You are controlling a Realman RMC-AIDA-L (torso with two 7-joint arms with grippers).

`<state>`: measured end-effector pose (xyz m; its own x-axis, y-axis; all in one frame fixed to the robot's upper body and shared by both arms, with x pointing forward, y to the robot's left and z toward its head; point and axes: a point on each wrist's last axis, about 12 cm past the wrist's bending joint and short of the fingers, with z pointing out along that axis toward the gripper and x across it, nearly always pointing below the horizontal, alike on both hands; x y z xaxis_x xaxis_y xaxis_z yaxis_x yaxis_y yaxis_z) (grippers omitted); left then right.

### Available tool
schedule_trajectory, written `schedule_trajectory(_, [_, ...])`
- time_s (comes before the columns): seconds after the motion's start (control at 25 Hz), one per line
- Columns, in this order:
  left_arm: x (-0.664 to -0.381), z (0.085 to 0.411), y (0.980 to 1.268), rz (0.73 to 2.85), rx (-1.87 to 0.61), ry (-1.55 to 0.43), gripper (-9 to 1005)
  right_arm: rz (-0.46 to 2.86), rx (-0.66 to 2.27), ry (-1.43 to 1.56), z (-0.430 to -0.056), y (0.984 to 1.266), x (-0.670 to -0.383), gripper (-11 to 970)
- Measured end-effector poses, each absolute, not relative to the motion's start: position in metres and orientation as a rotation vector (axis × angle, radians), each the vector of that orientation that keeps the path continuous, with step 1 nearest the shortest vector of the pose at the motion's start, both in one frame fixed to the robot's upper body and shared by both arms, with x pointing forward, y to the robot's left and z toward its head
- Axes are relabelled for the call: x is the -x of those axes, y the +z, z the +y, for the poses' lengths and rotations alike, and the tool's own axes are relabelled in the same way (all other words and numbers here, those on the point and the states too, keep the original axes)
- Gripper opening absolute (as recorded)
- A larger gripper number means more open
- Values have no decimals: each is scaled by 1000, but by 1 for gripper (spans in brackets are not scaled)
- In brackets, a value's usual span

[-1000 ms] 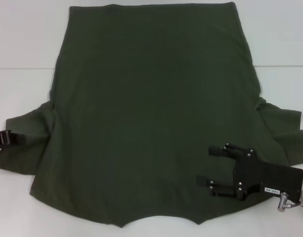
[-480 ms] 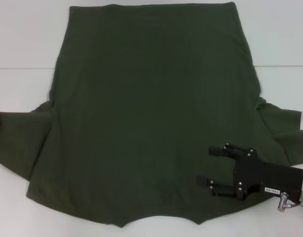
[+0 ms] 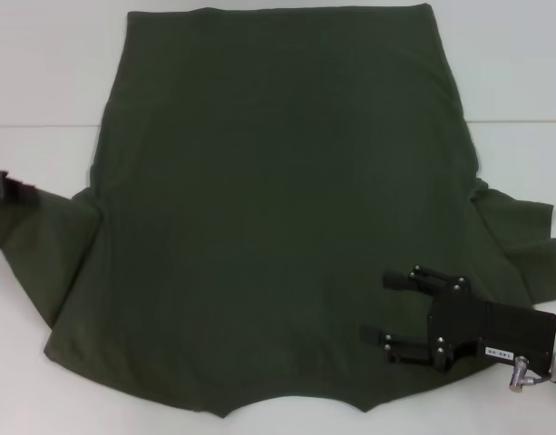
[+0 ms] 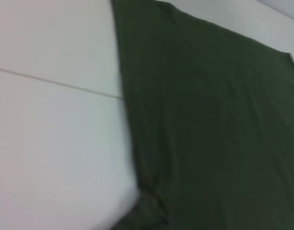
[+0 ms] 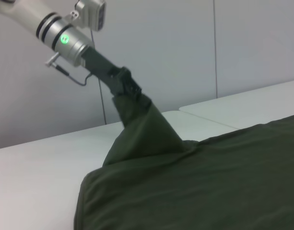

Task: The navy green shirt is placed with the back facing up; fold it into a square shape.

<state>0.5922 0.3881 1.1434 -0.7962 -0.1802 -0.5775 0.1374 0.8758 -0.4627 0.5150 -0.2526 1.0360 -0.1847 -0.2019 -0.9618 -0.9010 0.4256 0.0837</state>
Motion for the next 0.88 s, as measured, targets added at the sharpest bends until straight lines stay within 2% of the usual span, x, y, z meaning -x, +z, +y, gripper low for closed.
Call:
schedule_trajectory(0.36, [-614,339,1163,2495,-22,-792,39,1659,979,854,-252,1034,-513,884])
schedule_trajectory(0.6, [-617,313,1148,2520,20,-855,44,1661,980,861,-251,1034,-513,884])
schedule_trajectory(0.88, [-611,302,1118,2509,102,-964,118,1659,980,861,-251,1035,-514,884])
